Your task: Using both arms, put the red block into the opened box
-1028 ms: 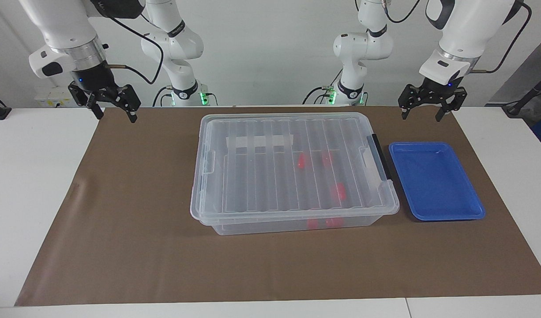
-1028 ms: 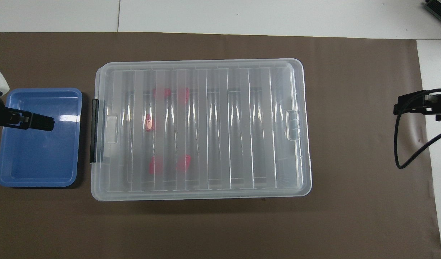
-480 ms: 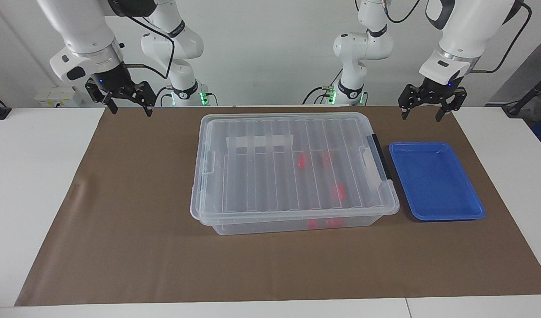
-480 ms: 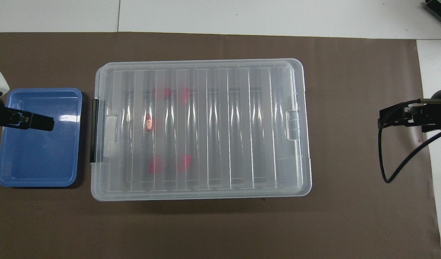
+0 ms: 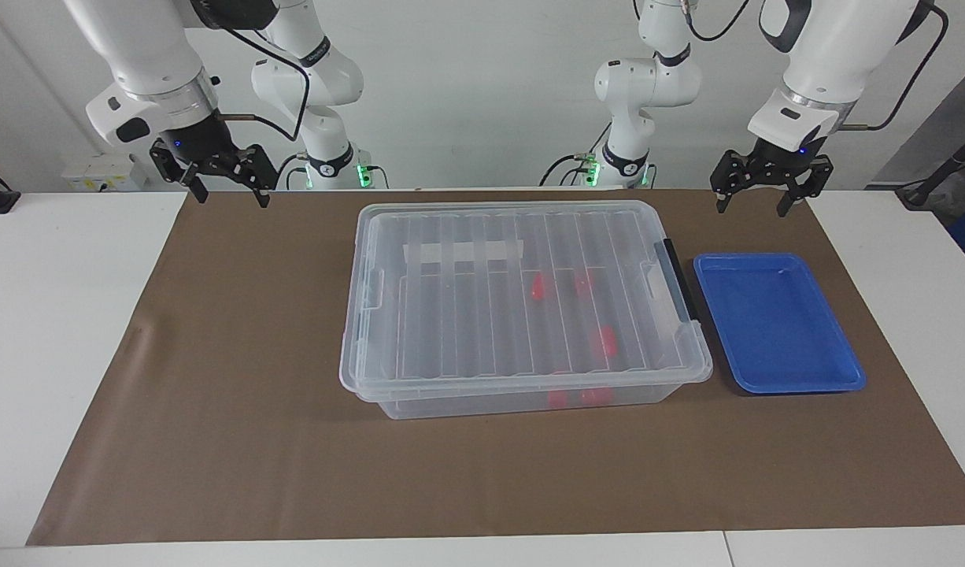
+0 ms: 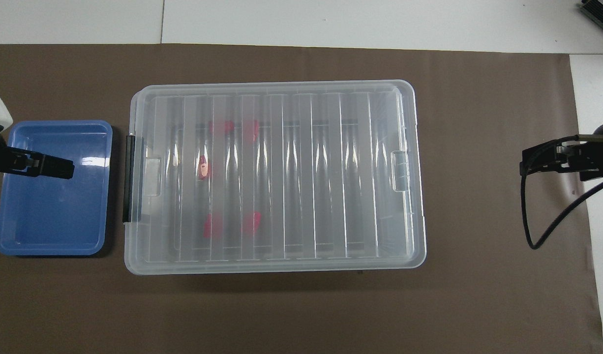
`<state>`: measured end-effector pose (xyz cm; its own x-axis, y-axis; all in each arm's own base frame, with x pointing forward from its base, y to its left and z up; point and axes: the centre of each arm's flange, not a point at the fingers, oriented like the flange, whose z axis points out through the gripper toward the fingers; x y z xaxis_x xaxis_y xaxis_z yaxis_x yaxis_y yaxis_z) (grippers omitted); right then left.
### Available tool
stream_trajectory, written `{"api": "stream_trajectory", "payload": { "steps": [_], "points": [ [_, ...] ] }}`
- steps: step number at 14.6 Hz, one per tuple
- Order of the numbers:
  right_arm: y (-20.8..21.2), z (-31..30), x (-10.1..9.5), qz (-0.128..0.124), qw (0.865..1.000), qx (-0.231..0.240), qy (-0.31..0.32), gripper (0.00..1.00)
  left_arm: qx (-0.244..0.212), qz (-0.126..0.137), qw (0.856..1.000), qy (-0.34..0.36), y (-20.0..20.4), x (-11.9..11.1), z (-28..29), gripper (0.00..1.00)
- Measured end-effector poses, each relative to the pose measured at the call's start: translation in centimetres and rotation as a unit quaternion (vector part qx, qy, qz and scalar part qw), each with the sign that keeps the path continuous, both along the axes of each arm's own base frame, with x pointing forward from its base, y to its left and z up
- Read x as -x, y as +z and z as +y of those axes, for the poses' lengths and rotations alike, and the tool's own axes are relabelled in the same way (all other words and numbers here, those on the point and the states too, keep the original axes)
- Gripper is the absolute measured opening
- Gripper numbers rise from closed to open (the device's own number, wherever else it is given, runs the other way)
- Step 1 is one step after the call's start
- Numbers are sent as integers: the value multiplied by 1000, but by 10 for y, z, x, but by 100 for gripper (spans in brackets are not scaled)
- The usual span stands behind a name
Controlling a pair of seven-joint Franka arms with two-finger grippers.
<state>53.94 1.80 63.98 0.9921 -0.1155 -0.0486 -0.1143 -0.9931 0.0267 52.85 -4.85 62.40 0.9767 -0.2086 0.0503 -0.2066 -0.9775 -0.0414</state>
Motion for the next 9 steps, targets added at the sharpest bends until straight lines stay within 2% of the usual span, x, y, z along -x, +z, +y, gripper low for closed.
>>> {"api": "stream_trajectory", "payload": {
  "steps": [9],
  "points": [
    [-4, -1, 1, 8, 1000, 0, -1, 100, 0, 0, 1000, 0, 0, 0, 0, 100]
  ]
}}
